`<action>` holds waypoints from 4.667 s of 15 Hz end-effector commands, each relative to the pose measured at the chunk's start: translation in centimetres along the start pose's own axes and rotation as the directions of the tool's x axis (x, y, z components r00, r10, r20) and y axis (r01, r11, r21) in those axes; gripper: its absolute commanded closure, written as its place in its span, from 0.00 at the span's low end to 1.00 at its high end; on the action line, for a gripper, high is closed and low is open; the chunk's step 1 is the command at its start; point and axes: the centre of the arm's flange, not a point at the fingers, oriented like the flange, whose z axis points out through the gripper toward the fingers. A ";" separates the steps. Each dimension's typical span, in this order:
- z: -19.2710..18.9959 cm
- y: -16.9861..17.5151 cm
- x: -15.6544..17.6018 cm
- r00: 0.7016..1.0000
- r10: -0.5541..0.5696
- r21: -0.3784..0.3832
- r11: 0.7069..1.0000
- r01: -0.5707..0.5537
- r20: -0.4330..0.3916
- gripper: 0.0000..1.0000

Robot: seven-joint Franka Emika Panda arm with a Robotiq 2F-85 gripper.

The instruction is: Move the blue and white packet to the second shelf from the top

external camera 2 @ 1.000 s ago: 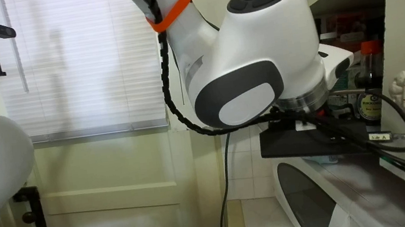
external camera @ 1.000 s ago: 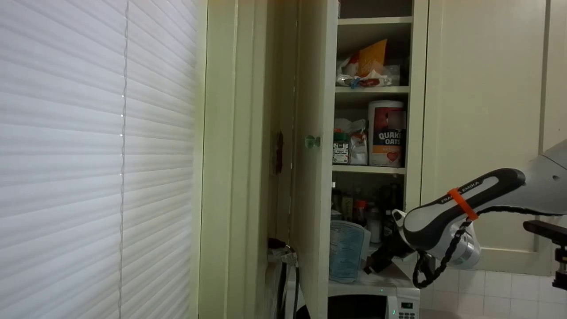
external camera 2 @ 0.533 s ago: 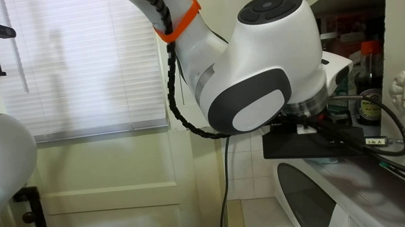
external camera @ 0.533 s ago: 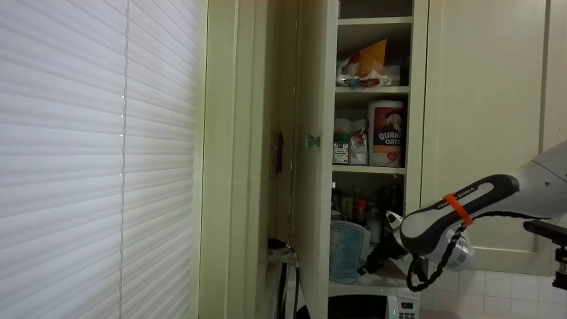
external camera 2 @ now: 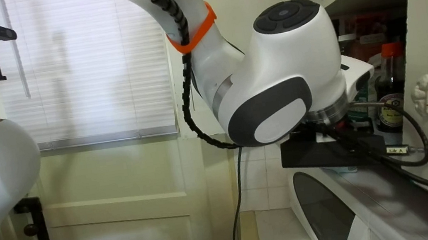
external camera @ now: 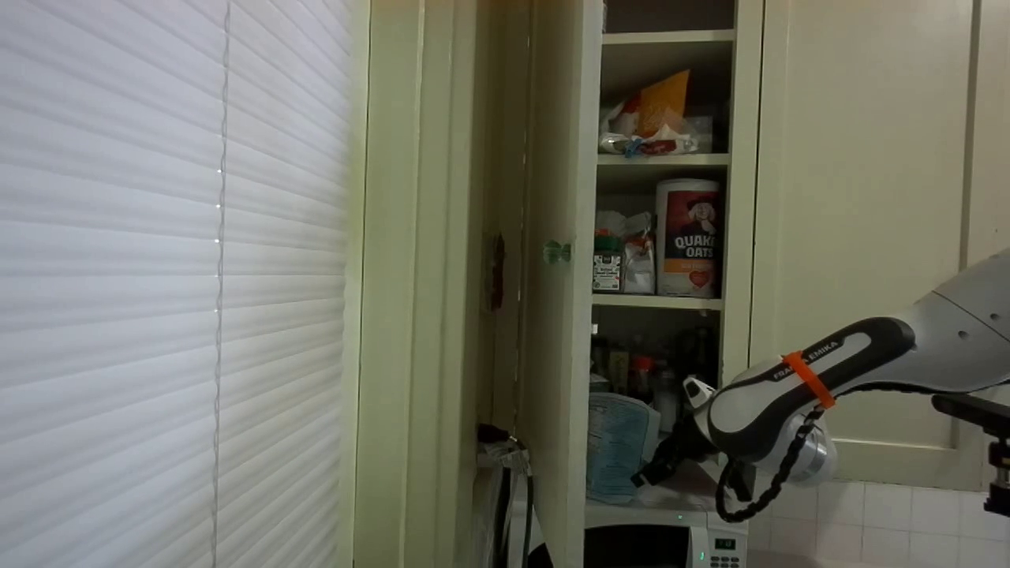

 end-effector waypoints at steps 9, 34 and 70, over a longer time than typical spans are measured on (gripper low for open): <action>1.7 0.6 0.3 0.998 0.006 -0.029 1.000 -0.007 -0.055 1.00; -19.1 -7.4 8.4 0.991 0.103 -0.119 0.989 -0.092 0.089 1.00; -44.9 -4.9 34.7 0.935 -0.179 -0.362 0.930 0.059 -0.307 0.99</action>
